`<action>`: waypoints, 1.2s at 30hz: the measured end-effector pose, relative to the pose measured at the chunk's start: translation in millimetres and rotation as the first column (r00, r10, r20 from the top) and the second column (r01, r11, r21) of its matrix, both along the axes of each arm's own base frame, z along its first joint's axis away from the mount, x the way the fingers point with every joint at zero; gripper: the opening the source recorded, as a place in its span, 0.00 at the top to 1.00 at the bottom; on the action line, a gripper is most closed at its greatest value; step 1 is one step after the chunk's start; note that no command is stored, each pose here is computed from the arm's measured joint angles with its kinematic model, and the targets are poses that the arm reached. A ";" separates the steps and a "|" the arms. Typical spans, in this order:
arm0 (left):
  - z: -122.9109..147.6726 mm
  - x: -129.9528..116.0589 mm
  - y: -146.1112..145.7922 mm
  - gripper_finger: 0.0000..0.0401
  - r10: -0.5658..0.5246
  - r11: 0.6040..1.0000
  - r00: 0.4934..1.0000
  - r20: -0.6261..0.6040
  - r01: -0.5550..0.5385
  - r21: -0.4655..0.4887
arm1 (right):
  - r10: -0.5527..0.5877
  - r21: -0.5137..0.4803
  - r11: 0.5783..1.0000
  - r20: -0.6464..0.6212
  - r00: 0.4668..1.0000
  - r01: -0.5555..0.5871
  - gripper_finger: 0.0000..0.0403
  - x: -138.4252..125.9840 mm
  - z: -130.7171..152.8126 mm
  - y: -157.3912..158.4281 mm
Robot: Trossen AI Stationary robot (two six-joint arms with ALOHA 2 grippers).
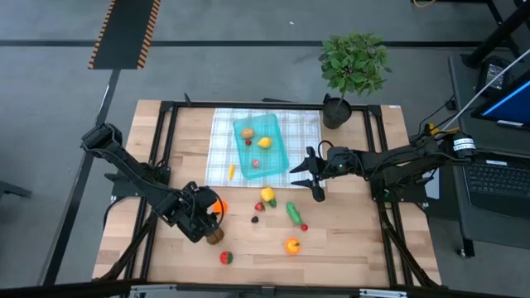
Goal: Pick and placing Produce into tupperware
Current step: Put the orange tangerine into the blue bin
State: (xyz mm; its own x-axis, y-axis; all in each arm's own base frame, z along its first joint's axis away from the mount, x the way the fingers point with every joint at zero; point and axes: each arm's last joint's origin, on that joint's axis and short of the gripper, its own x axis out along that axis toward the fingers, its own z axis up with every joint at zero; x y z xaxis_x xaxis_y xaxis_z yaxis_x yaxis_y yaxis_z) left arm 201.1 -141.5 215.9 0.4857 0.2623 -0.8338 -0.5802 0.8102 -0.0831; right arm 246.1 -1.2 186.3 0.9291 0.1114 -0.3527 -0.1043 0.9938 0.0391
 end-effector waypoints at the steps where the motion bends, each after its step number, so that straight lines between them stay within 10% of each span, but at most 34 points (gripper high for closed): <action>1: 0.0 0.4 0.6 0.34 0.003 1.000 1.000 0.000 -0.003 0.001 | 0.000 0.000 1.000 0.000 1.000 0.000 0.52 0.0 0.0 0.0; 36: -19.6 25.8 26.5 0.22 0.217 0.968 0.969 -0.120 -0.229 -0.100 | -0.001 0.003 1.000 -0.002 1.000 0.001 0.52 0.0 -0.2 0.0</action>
State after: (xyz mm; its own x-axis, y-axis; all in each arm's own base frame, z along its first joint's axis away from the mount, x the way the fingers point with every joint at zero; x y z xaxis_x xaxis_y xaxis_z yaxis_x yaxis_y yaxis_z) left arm 226.9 -115.0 196.3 0.3321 0.2554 -0.9080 -0.7554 0.6485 -0.0938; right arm 246.1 -1.2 186.1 0.9286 0.1117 -0.3538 -0.1034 0.9937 0.0425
